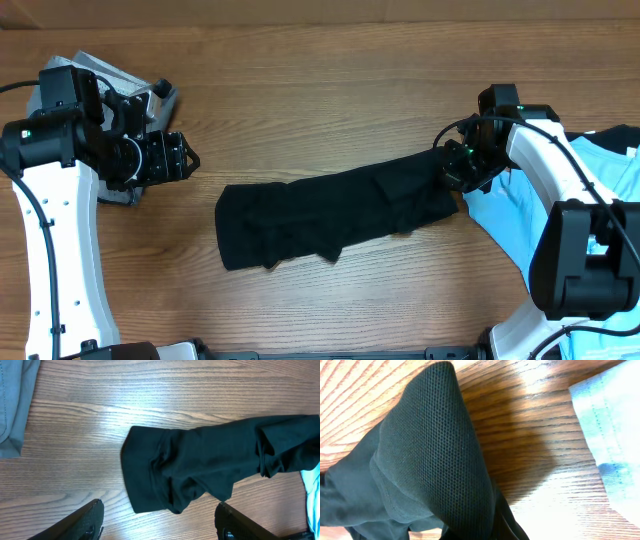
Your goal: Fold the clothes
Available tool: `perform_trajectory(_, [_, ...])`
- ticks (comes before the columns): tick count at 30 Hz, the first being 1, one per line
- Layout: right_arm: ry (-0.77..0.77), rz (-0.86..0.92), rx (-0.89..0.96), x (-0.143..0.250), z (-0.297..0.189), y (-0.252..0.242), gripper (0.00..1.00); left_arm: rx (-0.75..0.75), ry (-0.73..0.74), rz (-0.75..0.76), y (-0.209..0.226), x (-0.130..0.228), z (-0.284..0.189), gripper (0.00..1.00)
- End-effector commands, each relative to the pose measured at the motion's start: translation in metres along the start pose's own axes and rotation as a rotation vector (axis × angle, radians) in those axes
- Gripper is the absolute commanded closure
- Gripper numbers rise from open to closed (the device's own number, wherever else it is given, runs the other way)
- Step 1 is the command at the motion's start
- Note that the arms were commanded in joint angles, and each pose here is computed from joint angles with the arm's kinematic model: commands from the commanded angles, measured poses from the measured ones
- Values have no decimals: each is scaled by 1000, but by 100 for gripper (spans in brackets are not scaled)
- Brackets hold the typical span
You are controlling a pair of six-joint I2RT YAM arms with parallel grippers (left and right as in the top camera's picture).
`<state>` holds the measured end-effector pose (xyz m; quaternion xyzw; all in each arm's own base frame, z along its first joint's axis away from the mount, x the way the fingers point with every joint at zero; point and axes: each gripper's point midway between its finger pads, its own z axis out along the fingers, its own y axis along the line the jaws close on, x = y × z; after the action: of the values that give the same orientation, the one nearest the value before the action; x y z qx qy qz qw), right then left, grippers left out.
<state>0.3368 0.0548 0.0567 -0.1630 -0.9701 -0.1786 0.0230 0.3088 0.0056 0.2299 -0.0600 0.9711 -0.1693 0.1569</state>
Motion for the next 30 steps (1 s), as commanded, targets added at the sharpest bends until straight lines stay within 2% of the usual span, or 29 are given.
perform_trajectory(1, [-62,-31,11,-11,-14,4,96,0,-30,34,-5,-4,-7,26])
perform_trajectory(8, [-86,-54,149,-11,-13,-11,96,0,-35,36,-5,-6,-7,25])
perform_trajectory(18, [-70,-237,279,21,8,33,96,0,-39,38,-5,-7,-7,25])
perform_trajectory(30, [-72,-467,251,78,42,112,96,0,-45,40,-5,-8,-7,25])
